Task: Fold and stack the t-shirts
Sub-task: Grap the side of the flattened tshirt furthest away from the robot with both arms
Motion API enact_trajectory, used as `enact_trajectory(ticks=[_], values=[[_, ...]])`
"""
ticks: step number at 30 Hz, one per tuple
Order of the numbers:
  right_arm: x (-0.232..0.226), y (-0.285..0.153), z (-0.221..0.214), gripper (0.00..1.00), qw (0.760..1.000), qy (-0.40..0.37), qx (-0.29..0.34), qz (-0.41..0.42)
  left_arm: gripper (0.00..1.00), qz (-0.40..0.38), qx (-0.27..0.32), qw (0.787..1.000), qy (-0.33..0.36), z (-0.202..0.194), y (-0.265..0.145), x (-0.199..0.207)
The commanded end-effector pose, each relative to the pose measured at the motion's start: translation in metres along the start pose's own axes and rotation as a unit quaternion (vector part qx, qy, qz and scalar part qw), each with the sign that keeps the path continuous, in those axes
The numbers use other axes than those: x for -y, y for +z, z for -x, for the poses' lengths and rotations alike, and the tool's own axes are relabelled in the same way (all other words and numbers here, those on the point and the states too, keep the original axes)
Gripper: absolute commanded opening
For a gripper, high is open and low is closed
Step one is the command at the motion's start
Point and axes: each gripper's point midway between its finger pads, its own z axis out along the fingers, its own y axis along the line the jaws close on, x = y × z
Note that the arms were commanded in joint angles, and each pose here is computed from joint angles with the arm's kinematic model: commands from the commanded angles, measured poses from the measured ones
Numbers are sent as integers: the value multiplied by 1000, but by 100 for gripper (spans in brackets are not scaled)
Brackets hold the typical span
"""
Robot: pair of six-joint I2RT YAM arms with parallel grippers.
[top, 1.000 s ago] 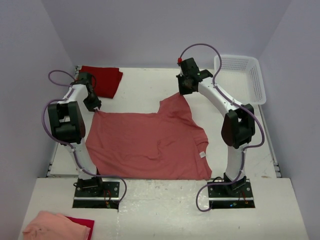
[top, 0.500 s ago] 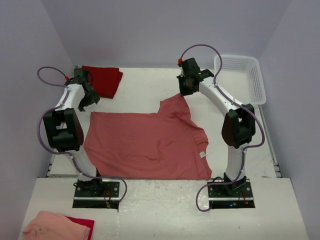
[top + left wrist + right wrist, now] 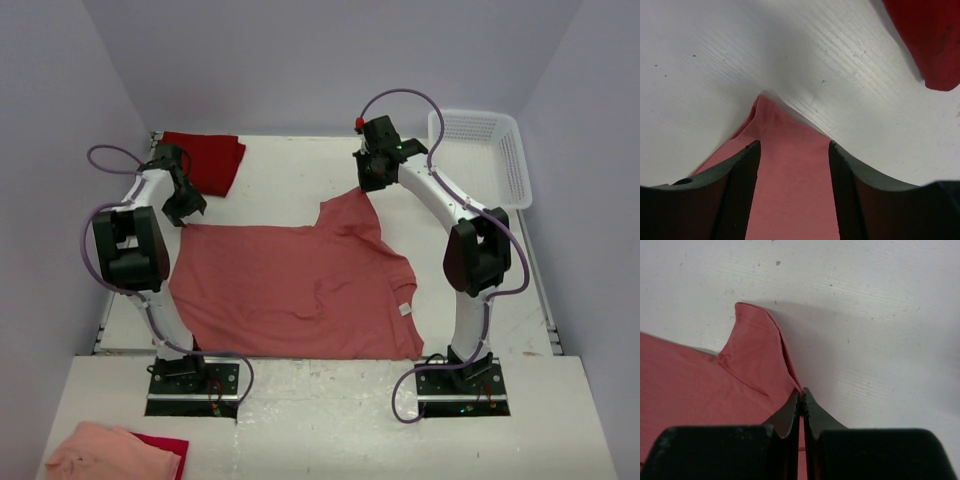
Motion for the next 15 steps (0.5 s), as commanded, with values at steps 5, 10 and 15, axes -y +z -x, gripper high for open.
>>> enact_trajectory(ticks=[5,10,15], values=[[-3,-14,7,0,1000,-5,12,13,60,-6,-3,1000,-17,4,9,6],[-2,-15,6,0,1000,-6,12,13,62,19,-5,1000,-20,1,21,-8],[-3,-15,6,0,1000,-7,12,14,63,38,-2,999,-25,4,27,-18]])
